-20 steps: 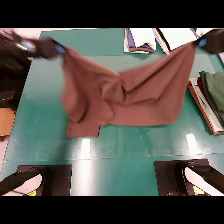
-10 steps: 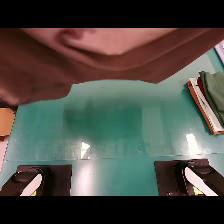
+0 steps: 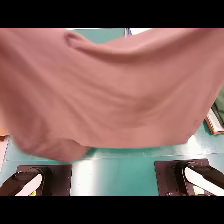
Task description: Fold the shirts.
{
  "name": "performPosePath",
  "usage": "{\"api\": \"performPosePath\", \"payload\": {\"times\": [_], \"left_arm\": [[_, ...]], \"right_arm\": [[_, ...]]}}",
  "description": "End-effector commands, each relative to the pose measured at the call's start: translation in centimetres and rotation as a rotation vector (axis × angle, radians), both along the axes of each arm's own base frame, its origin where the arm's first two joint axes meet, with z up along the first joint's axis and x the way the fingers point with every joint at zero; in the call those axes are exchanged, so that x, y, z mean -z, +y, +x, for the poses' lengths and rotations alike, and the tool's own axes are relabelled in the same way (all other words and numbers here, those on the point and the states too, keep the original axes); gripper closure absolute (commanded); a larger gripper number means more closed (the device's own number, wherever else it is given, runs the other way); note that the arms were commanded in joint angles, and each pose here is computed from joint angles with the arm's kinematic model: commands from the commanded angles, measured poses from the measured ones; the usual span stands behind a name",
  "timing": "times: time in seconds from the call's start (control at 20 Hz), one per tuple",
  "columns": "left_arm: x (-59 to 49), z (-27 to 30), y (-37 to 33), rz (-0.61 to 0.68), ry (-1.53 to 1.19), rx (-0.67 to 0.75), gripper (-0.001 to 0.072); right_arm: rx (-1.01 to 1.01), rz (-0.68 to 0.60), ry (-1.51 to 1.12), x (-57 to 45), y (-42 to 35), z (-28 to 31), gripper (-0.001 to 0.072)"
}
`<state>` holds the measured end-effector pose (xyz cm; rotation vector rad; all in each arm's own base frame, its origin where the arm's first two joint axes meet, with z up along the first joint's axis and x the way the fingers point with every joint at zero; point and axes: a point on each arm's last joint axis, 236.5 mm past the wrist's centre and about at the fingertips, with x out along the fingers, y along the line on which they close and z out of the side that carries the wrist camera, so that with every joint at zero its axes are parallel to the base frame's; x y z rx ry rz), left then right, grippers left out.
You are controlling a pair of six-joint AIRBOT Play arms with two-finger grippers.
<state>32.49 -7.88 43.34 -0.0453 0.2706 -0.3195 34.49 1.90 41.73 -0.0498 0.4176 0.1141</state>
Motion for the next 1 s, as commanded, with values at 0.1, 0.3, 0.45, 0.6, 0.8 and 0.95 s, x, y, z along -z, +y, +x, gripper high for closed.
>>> {"api": "performPosePath", "payload": {"times": [0.1, 0.3, 0.45, 0.6, 0.8, 0.95], "left_arm": [[25.9, 10.1, -1.1, 0.019, 0.62, 0.037, 0.0683], [37.2, 14.8, -0.8, 0.032, 0.765, 0.017, 0.0683], [38.4, 16.8, -0.4, 0.025, 0.727, -0.012, 0.068], [37.0, 16.4, 1.0, 0.023, 0.739, -0.039, 0.0141], [35.3, 11.4, 5.1, -0.011, 0.877, -0.093, 0.0159], [37.8, 5.4, 6.5, -0.016, 0.96, -0.145, 0.0159]], "right_arm": [[-0.002, 0.018, 0.454, 17.8, -0.3, 10.1, 0.07], [0.011, 0.036, 0.653, 29.9, -0.5, 14.3, 0.0699], [0.011, 0.039, 0.685, 32.4, -0.5, 16.1, 0.0695], [0.009, 0.043, 0.621, 30.4, -0.6, 17.9, 0.0344], [-0.074, 0.129, 0.602, 27.1, 0.5, 15.9, 0.0343], [-0.142, 0.229, 0.697, 28.3, 1.9, 11.1, 0.0343]]}}
